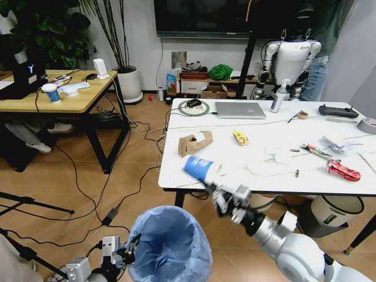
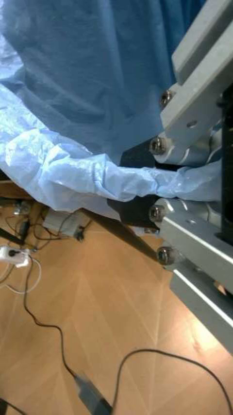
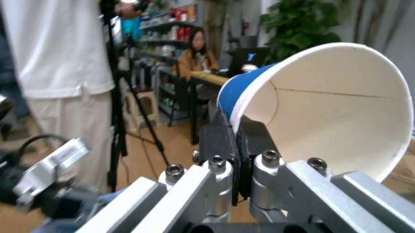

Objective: Pick up the trash bin and place the trash from the table into it.

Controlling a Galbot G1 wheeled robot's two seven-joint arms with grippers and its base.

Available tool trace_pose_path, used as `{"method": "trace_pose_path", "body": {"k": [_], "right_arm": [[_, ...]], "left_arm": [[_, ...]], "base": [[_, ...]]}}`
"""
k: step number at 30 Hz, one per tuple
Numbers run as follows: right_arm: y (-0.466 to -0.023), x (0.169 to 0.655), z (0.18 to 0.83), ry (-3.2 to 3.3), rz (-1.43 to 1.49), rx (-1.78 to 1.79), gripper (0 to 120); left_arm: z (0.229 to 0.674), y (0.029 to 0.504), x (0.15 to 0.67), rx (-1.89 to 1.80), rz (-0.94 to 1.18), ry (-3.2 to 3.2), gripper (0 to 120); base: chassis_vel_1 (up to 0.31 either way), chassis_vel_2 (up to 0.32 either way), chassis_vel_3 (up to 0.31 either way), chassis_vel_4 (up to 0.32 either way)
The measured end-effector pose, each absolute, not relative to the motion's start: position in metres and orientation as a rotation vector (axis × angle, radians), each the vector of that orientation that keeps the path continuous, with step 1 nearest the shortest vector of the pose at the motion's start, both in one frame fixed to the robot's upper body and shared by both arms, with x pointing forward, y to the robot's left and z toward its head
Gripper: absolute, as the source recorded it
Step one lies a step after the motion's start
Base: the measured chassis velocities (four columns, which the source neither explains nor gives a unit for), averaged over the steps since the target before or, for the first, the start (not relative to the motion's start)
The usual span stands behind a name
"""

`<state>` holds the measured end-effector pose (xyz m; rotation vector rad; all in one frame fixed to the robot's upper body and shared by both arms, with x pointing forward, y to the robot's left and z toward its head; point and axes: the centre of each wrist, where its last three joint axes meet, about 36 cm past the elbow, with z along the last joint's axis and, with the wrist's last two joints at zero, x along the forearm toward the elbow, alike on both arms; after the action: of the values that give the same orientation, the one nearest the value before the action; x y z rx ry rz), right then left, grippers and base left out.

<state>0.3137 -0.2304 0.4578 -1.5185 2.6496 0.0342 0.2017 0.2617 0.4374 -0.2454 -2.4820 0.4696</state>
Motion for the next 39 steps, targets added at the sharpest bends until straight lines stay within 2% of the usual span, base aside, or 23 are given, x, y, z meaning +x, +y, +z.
{"method": "trace_pose_path", "body": {"k": [14,29,32,39], "right_arm": [[-0.259,0.341,0.490,2.415,-0.357,-1.863,0],[-0.258,0.349,0.475,2.349,-0.402,-1.924,0],[-0.258,0.348,0.473,2.353,-0.393,-1.927,7],[-0.262,0.346,0.465,2.389,-0.376,-1.917,34]], "left_arm": [[0.440,0.265,0.233,-0.278,0.504,-2.497,2],[0.438,0.259,0.248,-0.308,0.556,-2.481,2],[0.438,0.256,0.246,-0.323,0.572,-2.473,2],[0.438,0.253,0.244,-0.357,0.612,-2.464,2]], "base": [[0.000,0.000,0.000,0.000],[0.000,0.000,0.000,0.000],[0.000,0.000,0.000,0.000],[0.000,0.000,0.000,0.000]]}}
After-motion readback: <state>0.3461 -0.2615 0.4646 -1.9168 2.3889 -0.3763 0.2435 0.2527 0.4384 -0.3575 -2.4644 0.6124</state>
